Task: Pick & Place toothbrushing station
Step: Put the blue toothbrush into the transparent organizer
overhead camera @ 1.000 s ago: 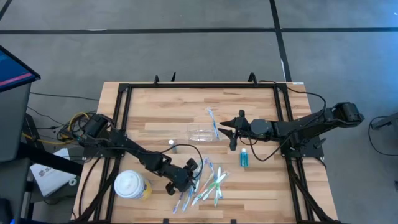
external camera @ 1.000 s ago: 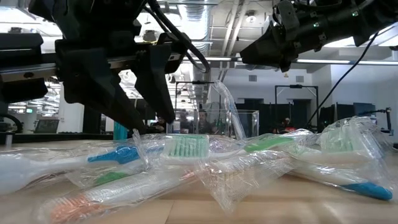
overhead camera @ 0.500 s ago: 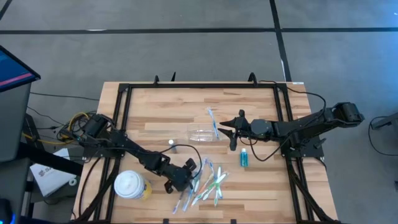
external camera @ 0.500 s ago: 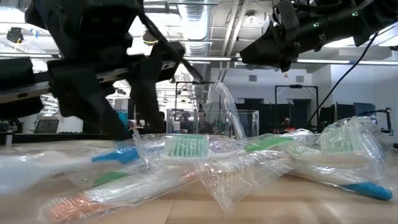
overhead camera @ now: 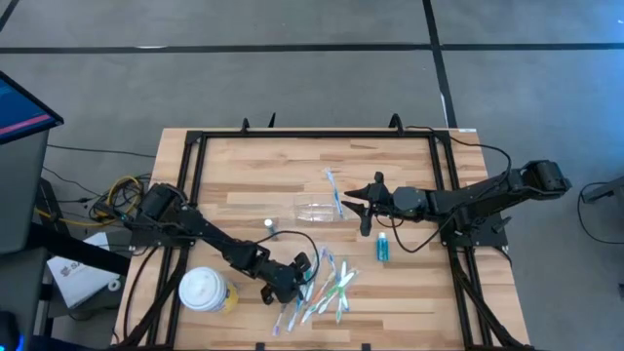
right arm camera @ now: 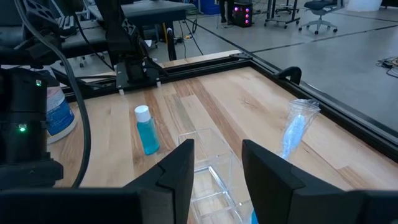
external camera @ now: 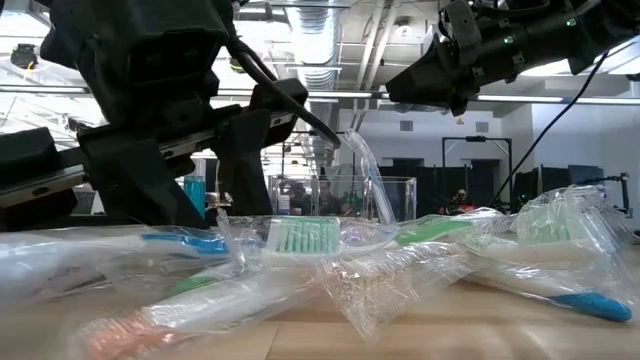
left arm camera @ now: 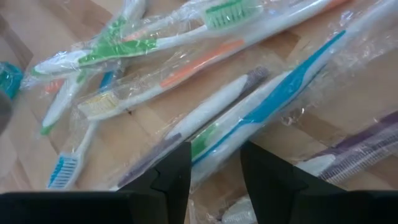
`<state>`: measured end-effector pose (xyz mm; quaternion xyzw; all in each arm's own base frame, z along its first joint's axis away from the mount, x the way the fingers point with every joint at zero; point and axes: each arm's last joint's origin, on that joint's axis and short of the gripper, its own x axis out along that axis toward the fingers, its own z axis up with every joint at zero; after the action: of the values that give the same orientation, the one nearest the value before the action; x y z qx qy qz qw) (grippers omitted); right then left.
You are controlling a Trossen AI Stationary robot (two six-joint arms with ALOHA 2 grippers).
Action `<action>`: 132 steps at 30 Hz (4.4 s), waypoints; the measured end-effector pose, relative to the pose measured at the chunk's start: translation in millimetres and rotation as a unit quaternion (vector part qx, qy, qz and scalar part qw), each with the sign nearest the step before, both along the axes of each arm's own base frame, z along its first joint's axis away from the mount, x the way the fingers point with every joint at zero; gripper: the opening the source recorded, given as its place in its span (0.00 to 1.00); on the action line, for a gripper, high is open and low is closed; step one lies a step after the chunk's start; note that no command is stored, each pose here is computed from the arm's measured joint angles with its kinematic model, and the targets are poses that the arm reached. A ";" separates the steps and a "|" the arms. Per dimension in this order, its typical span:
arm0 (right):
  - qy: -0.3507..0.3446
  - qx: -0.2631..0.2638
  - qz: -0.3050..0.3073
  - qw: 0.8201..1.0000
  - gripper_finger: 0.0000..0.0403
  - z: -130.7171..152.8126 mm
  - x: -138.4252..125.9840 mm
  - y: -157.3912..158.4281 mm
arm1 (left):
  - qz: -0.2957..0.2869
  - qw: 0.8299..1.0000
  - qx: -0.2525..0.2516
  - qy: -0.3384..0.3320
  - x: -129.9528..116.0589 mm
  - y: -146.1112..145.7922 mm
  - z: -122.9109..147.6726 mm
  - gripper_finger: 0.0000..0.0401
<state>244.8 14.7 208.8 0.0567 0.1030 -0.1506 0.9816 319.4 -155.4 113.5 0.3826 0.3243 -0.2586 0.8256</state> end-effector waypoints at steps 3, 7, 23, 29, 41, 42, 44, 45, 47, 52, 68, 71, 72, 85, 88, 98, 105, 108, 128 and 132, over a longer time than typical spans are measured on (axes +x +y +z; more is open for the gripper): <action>0.000 0.000 0.000 1.000 0.31 0.0 0.0 0.0 | 0.002 1.000 -0.002 0.000 -0.1 0.0 0.4 0.32; 0.000 0.000 0.000 1.000 0.31 -0.1 0.0 0.0 | 0.002 1.000 -0.002 0.000 -0.3 -0.1 1.0 0.23; 0.004 0.000 0.000 1.000 0.31 -0.8 -0.2 -0.1 | 0.024 0.996 -0.055 -0.059 -2.1 0.5 42.5 0.02; 0.004 0.000 0.000 1.000 0.31 -0.9 -0.2 0.0 | 0.082 0.983 -0.128 -0.098 -6.7 7.0 78.1 0.02; 0.004 0.000 0.000 1.000 0.31 -0.9 -0.2 0.0 | 0.175 0.951 -0.222 -0.126 -4.0 34.5 107.4 0.02; 0.004 0.000 0.000 1.000 0.31 -0.9 -0.2 0.0 | 0.183 0.948 -0.229 -0.128 -3.1 37.3 108.4 0.02; 0.004 0.000 0.000 1.000 0.31 -0.9 -0.2 -0.1 | 0.191 0.945 -0.232 -0.131 -1.7 41.9 109.5 0.02; 0.004 0.000 0.000 1.000 0.31 -0.9 -0.2 0.0 | 0.195 0.944 -0.233 -0.132 -1.2 43.8 110.1 0.02; 0.004 0.000 0.000 1.000 0.31 -0.9 -0.2 -0.1 | 0.200 0.941 -0.237 -0.139 0.5 47.8 111.8 0.02; 0.004 0.000 0.002 1.000 0.31 -0.9 -0.2 0.1 | 0.207 0.931 -0.255 -0.159 -3.3 60.3 117.3 0.02; -0.047 0.010 0.026 0.998 0.31 8.7 2.1 1.7 | 0.229 0.847 -0.353 -0.325 -51.7 116.8 105.0 0.02; -0.063 0.014 0.040 0.997 0.31 11.7 2.6 2.6 | 0.241 0.835 -0.360 -0.340 -52.0 125.2 105.5 0.02; -0.068 0.014 0.042 0.997 0.31 12.8 2.7 2.9 | 0.242 0.832 -0.361 -0.344 -51.8 126.6 106.7 0.02; -0.141 -0.028 0.082 0.986 0.31 28.9 2.0 16.0 | 0.236 0.817 -0.378 -0.367 -49.5 131.7 109.9 0.02; -0.148 -0.027 0.086 0.985 0.31 30.3 1.7 18.0 | 0.232 0.812 -0.382 -0.376 -44.6 131.2 105.9 0.02; -0.146 -0.056 0.115 0.981 0.31 32.2 1.3 26.8 | 0.241 0.812 -0.377 -0.375 -9.4 133.1 91.9 0.02; -0.155 -0.073 0.122 0.978 0.31 34.6 0.6 30.1 | 0.230 0.813 -0.382 -0.375 8.0 132.5 92.3 0.02; -0.154 -0.073 0.121 0.978 0.31 34.6 0.7 30.0 | 0.231 0.813 -0.383 -0.372 12.6 131.9 89.9 0.02; -0.153 -0.077 0.124 0.977 0.03 34.5 0.7 30.2 | 0.230 0.815 -0.392 -0.359 26.6 130.4 80.9 0.05; -0.152 -0.077 0.125 0.977 0.01 34.4 0.7 30.3 | 0.231 0.815 -0.392 -0.359 26.6 130.4 80.8 0.08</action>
<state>245.4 44.9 243.1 -0.0104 -0.0534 -0.0239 0.9982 346.0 -25.0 194.2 0.0061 -0.0449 -0.0102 0.9989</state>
